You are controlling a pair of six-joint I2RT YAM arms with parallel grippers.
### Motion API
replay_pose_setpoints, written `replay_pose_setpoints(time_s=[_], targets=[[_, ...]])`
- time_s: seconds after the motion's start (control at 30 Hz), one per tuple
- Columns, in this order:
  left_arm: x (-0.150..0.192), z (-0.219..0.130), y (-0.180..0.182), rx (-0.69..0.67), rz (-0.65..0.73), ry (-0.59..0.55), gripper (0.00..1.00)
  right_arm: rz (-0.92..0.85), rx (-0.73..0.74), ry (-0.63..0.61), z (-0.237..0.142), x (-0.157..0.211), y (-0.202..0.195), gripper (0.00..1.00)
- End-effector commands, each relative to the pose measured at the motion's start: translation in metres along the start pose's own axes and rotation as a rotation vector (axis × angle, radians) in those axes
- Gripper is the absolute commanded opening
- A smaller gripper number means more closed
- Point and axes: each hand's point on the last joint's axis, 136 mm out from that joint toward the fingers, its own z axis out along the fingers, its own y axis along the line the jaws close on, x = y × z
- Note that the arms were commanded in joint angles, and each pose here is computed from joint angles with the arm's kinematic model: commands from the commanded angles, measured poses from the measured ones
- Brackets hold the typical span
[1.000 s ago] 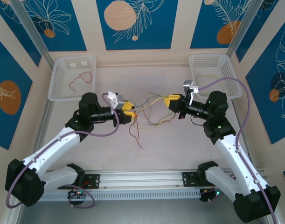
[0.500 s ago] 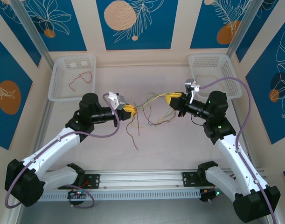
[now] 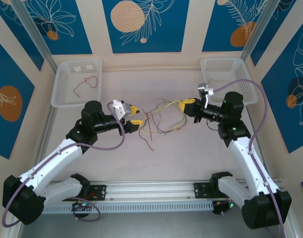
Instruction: Untangle the cables
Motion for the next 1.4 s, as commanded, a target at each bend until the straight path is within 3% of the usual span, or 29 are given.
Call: replay_pose_setpoints(time_s=[0.0, 0.13, 0.37, 0.5, 0.63, 0.97, 1.2, 1.37], targets=[[-0.008, -0.003, -0.013, 0.064, 0.045, -0.024, 0.68, -0.086, -0.267, 0.074, -0.006, -0.007, 0.049, 0.00], [-0.009, -0.002, -0.021, 0.112, 0.080, -0.039, 0.70, -0.095, -0.373, 0.111, -0.008, -0.012, 0.067, 0.00], [-0.015, 0.007, -0.043, 0.262, 0.052, -0.050, 0.69, -0.119, -0.369, 0.126, -0.002, -0.014, 0.071, 0.00], [-0.020, 0.009, -0.051, 0.295, 0.065, -0.059, 0.66, -0.124, -0.290, 0.134, 0.004, -0.016, 0.060, 0.00], [-0.017, 0.012, -0.045, 0.269, 0.067, -0.033, 0.61, -0.129, -0.215, 0.133, 0.007, -0.016, 0.047, 0.00], [-0.015, -0.012, -0.020, 0.109, 0.120, -0.031, 0.63, -0.159, -0.250, 0.107, -0.004, -0.018, 0.051, 0.00], [-0.025, -0.014, -0.030, 0.195, 0.103, -0.044, 0.67, -0.156, -0.310, 0.108, -0.004, -0.024, 0.057, 0.00], [-0.028, -0.020, -0.031, 0.165, 0.126, -0.062, 0.67, -0.159, -0.296, 0.114, -0.005, -0.023, 0.057, 0.00]])
